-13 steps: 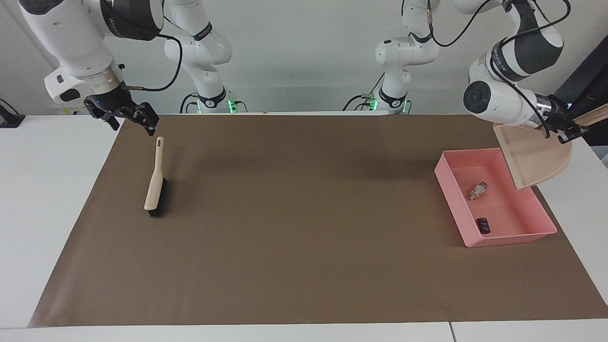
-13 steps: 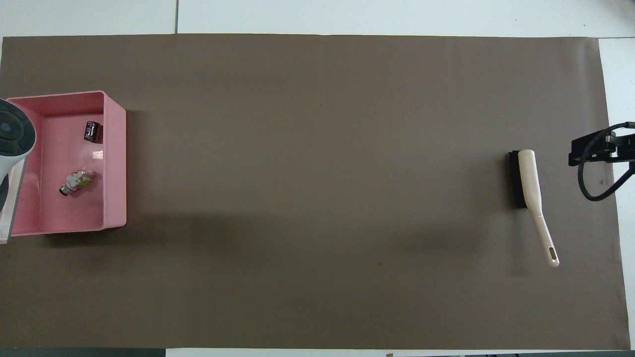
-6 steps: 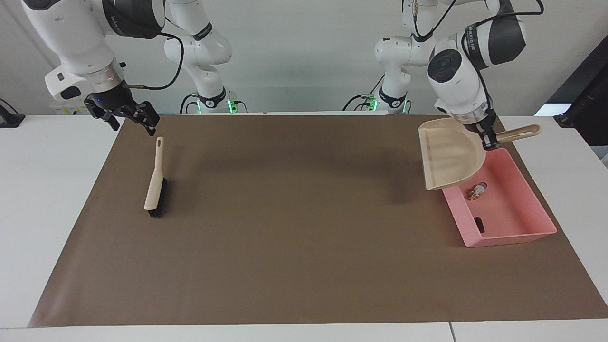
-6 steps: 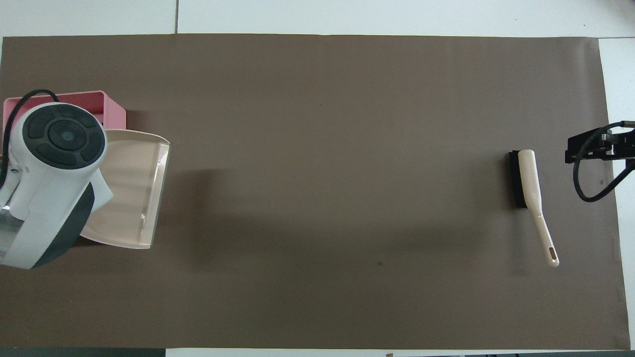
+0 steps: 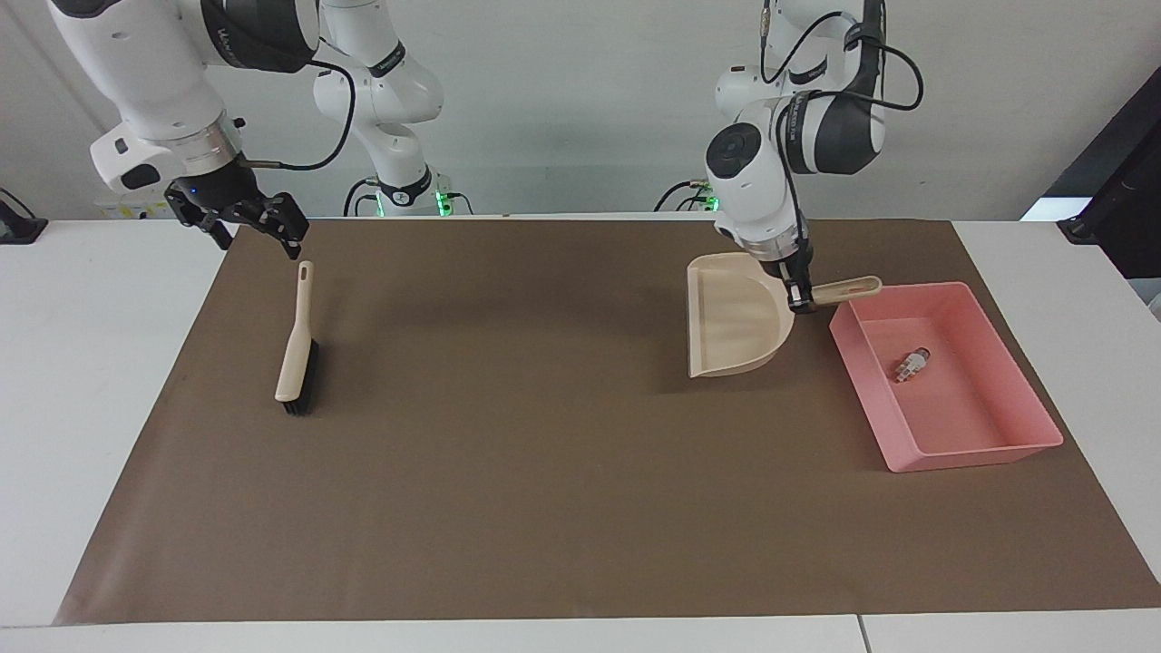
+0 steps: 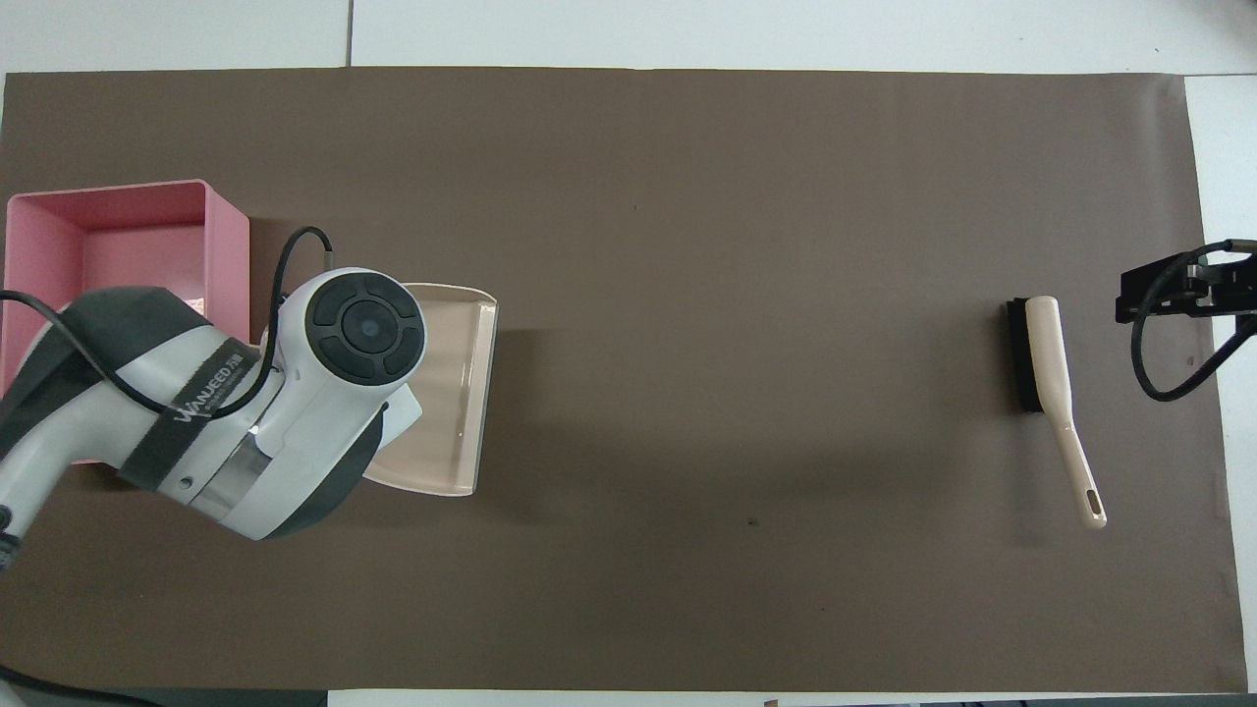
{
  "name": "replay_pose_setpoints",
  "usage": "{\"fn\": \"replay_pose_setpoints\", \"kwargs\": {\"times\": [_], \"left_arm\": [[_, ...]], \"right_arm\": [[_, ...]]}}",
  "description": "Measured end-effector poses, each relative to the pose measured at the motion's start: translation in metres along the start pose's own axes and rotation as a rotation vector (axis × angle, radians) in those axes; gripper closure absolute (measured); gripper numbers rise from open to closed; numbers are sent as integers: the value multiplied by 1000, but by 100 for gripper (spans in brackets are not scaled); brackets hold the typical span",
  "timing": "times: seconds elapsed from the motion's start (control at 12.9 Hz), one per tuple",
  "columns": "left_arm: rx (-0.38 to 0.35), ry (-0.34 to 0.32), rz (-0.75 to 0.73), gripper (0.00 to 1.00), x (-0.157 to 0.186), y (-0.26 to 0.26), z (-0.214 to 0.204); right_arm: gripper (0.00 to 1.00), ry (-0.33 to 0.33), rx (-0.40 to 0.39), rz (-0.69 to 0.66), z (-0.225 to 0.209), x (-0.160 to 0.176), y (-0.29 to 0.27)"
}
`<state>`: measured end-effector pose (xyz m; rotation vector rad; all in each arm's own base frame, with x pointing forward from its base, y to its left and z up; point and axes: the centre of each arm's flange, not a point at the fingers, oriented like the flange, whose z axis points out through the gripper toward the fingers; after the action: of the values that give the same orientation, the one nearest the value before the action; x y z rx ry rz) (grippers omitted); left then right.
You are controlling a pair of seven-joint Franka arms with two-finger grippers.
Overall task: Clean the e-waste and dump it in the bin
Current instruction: 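Lower the dustpan back onto the table with the left gripper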
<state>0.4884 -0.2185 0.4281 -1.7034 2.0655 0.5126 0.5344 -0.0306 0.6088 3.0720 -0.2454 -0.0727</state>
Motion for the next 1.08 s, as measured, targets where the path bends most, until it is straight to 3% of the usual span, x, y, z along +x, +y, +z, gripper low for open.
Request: {"fn": "replay_pose_setpoints", "kwargs": {"times": [0.46, 0.85, 0.93, 1.08], "left_arm": [[0, 36, -87, 67, 89, -7, 34], [-13, 37, -91, 66, 99, -10, 47], [-13, 37, -94, 59, 99, -10, 47], [-16, 34, -137, 33, 90, -11, 44]], "right_arm": [[0, 0, 0, 1, 0, 0, 0], [0, 0, 0, 1, 0, 0, 0], [0, 0, 0, 1, 0, 0, 0], [0, -1, 0, 1, 0, 0, 0]]}}
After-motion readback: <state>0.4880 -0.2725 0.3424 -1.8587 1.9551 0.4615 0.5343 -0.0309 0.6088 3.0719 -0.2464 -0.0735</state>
